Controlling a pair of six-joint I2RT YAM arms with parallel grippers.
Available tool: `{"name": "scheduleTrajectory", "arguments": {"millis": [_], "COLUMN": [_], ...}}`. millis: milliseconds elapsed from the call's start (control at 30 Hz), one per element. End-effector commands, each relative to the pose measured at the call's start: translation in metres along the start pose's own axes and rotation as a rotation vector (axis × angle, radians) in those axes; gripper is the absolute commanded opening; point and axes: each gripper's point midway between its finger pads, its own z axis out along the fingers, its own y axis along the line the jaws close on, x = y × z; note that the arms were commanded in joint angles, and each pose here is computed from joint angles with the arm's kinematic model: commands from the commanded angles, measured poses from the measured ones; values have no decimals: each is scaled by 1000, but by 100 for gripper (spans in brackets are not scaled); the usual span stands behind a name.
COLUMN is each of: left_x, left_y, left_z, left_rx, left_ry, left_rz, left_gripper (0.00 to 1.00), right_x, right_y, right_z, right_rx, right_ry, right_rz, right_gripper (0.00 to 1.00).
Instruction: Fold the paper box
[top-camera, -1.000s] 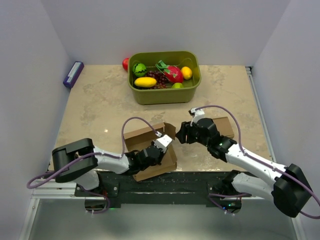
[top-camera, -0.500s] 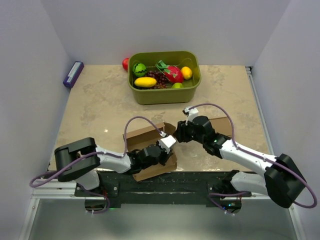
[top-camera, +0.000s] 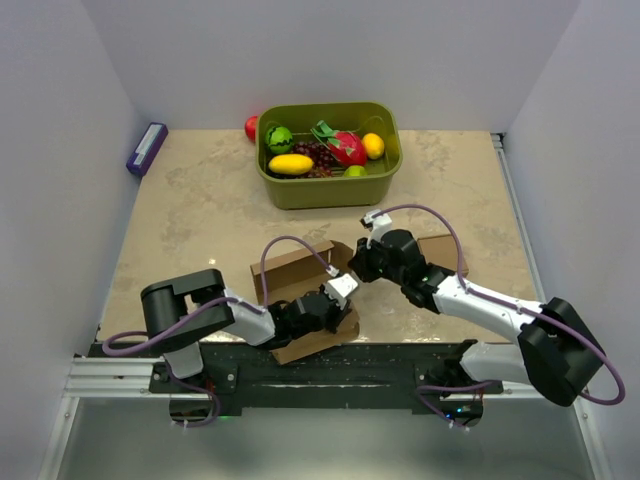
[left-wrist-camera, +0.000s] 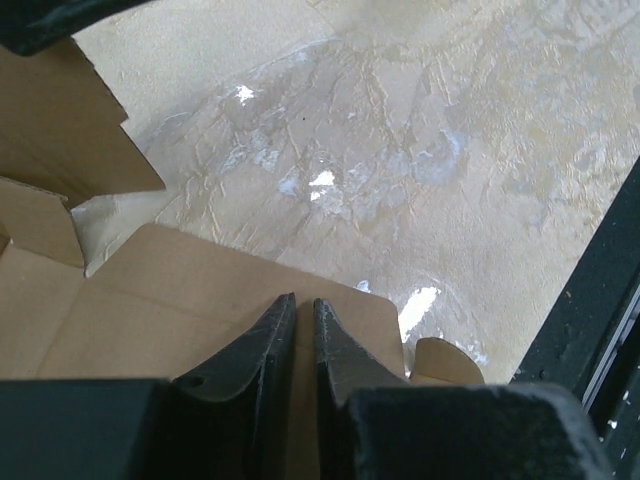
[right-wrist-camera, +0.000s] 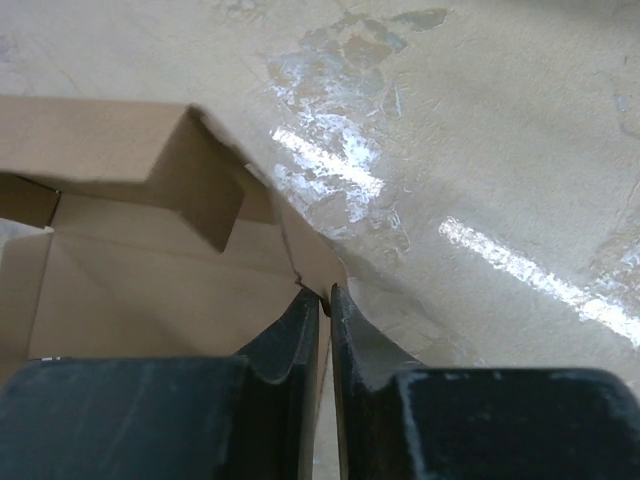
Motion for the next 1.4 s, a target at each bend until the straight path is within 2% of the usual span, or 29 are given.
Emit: {"name": "scheduleTrajectory", "arguments": {"millis": [0,100,367,567,700,800,833,1067,1200,1267,1367], "left_x": [5,13,12,14,8,-3,-8,-40,-59,-56,-79], "left_y": [10,14,19,25,23,18,18,21,26,35,44], "left_z": [1,4,6,6,5,1,-1,-29,-56,-67,-95], "left_rx": [-66,-89,-106,-116,-92,-62,-62,-68,-87,-125,-166], "left_ry": [22,58,61,61,44,18,6,-53,-94,-74,-127], "left_rz": [-37,-35,-51,-65,-51,-29,-27,-21,-37,-41,-61], "left_gripper": [16,15,14,13,14,21,27,47,61,65,70], "right_x": [-28,-27,-18,2,17,18,14,5,6,5,3], "right_y": [16,18,22,34,22,22,19,17,17,17,18], "right_z": [-4,-7,-12,-4,5,5,4,-2,0,0,-1], "right_rx": [-57,-61,20,52,124,149,167,187,191,190,188], "right_ry": [-67,-62,-56,-24,3,11,-3,-21,-16,-16,-19], "right_rz": [-5,15,73,135,140,136,136,116,112,111,104], "right_gripper": [8,6,4,2,0,0,0,0,0,0,0]}}
